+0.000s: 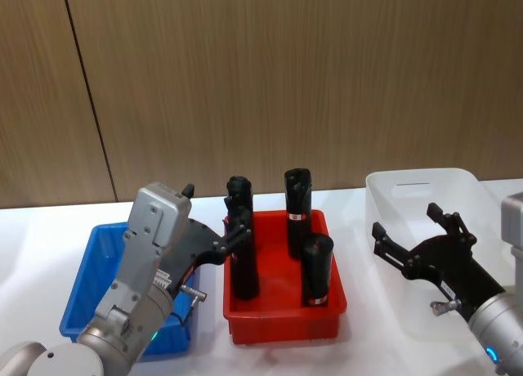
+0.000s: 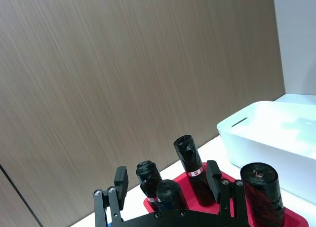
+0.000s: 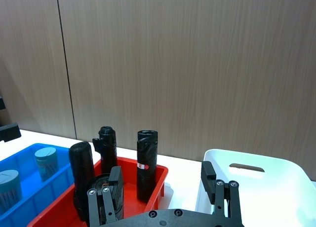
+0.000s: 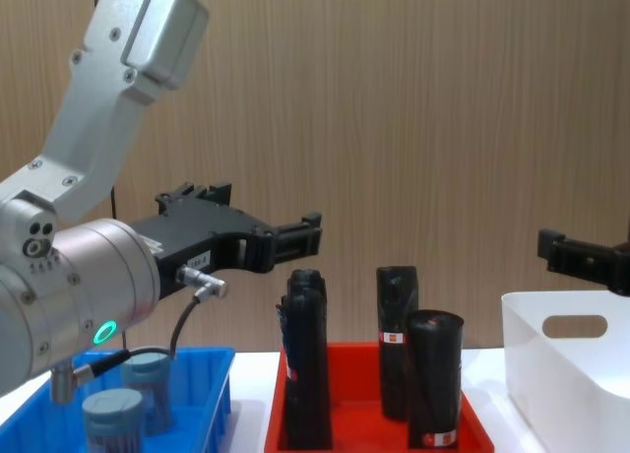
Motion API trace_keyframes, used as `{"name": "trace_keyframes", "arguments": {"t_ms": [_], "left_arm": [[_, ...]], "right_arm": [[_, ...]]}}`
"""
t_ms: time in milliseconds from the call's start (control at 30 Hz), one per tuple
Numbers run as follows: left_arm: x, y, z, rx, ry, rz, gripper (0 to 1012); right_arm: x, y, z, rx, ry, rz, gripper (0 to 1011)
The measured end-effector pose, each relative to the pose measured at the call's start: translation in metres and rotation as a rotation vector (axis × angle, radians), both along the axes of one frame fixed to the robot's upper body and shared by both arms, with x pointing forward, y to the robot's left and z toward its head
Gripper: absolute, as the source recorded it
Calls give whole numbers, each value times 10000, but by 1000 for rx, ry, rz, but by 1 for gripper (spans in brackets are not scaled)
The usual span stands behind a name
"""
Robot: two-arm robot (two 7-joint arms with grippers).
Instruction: Pick the cotton swabs from the blue box and place them into the white box.
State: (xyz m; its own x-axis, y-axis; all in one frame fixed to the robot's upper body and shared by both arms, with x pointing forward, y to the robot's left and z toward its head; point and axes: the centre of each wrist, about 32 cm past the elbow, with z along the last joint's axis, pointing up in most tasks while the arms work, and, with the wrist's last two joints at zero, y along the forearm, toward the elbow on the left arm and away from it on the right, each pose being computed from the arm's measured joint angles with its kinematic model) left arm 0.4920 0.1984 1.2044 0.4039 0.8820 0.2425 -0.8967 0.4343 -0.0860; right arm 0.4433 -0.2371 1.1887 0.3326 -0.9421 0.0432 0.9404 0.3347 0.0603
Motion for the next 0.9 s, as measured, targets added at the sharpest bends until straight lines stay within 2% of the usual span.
{"name": "trace_keyframes", "arguments": {"t_ms": [767, 900], "left_arm": [[0, -1, 0, 0, 0, 0, 1004], [17, 10, -12, 1, 7, -6, 1004]], "right_arm": [[0, 0, 0, 0, 0, 0, 1002], [0, 0, 0, 0, 0, 0, 1002]]}}
